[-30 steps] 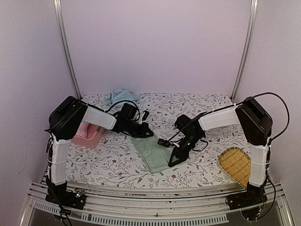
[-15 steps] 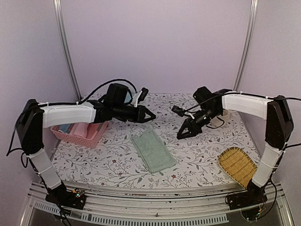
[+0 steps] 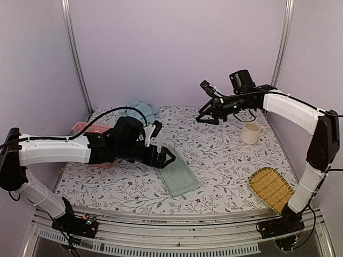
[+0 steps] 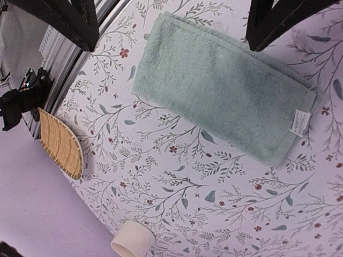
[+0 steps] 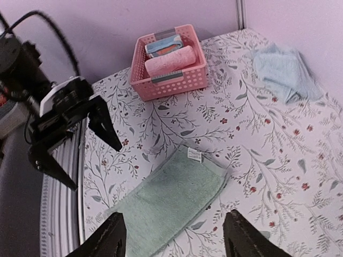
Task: Roll the towels
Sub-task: Rotate the towel at the center of the board.
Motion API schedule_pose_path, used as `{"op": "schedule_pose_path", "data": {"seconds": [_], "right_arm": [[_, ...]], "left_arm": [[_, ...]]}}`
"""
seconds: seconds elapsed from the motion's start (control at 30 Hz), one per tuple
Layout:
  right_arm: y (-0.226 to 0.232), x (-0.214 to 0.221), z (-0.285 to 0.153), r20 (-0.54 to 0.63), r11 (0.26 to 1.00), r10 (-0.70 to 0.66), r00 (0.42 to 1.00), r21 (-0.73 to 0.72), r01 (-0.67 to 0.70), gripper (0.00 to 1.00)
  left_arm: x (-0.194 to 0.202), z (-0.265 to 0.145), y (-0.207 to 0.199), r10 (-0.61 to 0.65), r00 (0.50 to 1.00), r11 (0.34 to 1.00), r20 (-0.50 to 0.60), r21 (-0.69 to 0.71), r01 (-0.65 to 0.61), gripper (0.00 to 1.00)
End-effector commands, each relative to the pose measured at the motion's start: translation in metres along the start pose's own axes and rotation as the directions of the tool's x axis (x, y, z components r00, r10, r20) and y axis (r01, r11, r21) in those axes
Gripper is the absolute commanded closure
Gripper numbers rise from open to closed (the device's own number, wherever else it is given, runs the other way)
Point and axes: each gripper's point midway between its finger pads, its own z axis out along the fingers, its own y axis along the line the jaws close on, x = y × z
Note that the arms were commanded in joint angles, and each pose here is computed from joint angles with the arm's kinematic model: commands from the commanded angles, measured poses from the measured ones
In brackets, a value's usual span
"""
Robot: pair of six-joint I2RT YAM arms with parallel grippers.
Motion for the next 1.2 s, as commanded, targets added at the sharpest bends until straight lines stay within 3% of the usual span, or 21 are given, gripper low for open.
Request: {"op": "schedule_pose_path", "data": {"seconds": [0.0,0.1,0.2,0.4,0.5,0.57,0.67,0.8,0.87,1.07,1.17], "right_arm": [[-0.019,0.025,0.047,-0.085,0.977,0.164,0.983,-0.125,-0.173,0.44],[-0.022,0.044,0.082,-0.15,0.961,0.204,0.967,-0.159,-0.227,0.55],[-0.019,0.069,0.121,-0.219,0.955,0.211,0.953,-0.16,-0.249,0.59],[-0.042,0.096,0.178,-0.291,0.96,0.239,0.926,-0.074,-0.271,0.66],[-0.051,0.115,0.196,-0.324,0.942,0.287,0.902,-0.078,-0.327,0.71],[-0.053,0.126,0.205,-0.337,0.935,0.301,0.892,-0.082,-0.346,0.72],[-0.056,0.142,0.213,-0.363,0.93,0.316,0.876,-0.064,-0.362,0.74],[-0.075,0.169,0.216,-0.394,0.915,0.38,0.837,0.027,-0.402,0.84],[-0.085,0.178,0.211,-0.398,0.897,0.428,0.812,0.075,-0.436,0.86],[-0.094,0.192,0.182,-0.395,0.867,0.495,0.774,0.16,-0.472,0.87],[-0.088,0.187,0.175,-0.389,0.867,0.491,0.779,0.137,-0.479,0.87]], "left_arm": [[-0.003,-0.017,0.006,0.065,0.993,0.993,0.099,-0.109,-0.054,0.01],[-0.022,-0.033,0.014,0.126,0.983,0.974,0.137,-0.203,-0.097,0.01],[-0.023,-0.039,0.041,0.124,0.985,0.932,0.118,-0.355,-0.074,0.01],[0.024,-0.038,0.139,-0.008,0.998,0.716,0.068,-0.696,0.053,0.04],[0.022,-0.031,0.124,-0.002,0.992,0.791,0.124,-0.607,0.078,0.18],[0.019,-0.029,0.105,0.004,0.983,0.853,0.186,-0.514,0.094,0.19],[0.027,-0.025,0.089,0.001,0.982,0.908,0.191,-0.411,0.079,0.22],[0.04,-0.008,0.051,0.017,0.989,0.985,0.145,-0.173,0.008,0.44],[0.047,0.001,0.032,0.03,0.993,0.997,0.115,-0.068,-0.022,0.51],[0.063,0.041,0.0,0.078,0.997,0.993,0.01,0.084,-0.079,0.56],[0.07,0.06,-0.01,0.1,0.995,0.988,-0.019,0.121,-0.097,0.59]]}}
